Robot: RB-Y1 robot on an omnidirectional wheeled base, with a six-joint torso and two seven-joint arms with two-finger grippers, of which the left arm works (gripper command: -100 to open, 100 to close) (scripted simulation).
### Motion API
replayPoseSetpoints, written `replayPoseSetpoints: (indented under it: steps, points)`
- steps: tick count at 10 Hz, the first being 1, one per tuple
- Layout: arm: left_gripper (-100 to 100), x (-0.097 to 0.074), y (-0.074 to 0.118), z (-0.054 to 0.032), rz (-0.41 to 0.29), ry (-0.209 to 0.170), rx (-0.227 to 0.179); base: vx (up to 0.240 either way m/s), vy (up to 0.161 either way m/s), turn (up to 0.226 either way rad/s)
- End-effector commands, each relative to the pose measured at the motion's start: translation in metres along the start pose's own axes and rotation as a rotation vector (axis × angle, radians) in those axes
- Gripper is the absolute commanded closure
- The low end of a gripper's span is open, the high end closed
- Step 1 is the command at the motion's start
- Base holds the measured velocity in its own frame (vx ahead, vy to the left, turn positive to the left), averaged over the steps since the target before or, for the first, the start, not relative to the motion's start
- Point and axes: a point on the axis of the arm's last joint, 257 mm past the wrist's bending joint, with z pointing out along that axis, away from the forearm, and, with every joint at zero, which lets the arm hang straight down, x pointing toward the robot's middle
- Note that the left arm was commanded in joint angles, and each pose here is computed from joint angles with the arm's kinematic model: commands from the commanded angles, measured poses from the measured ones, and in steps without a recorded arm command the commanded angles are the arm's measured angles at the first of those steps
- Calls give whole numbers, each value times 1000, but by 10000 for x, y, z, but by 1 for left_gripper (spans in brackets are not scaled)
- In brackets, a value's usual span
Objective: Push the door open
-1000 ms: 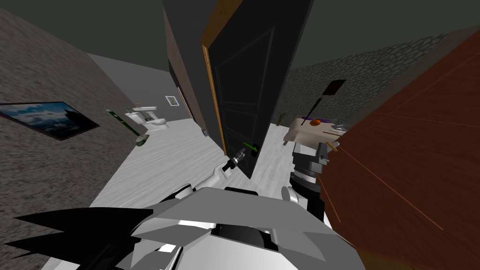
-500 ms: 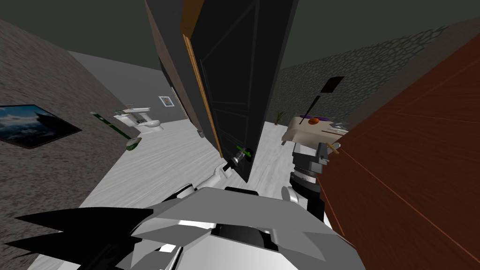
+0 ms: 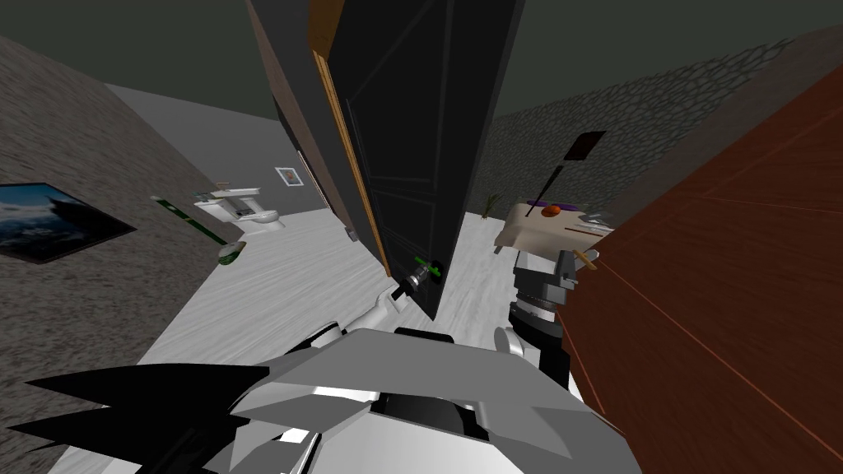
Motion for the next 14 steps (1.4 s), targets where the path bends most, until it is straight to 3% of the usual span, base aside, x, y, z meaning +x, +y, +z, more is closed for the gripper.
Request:
replayPoseSetpoints:
  steps: [1,5,14]
  points:
    - [100,1,23,-17,-2,0,-4,0,0,0]
    - [100,-157,-15,20,6,-35,3,57,-100,32]
    - [100,-735,-51,44,21,-166,7,119,-141,29]
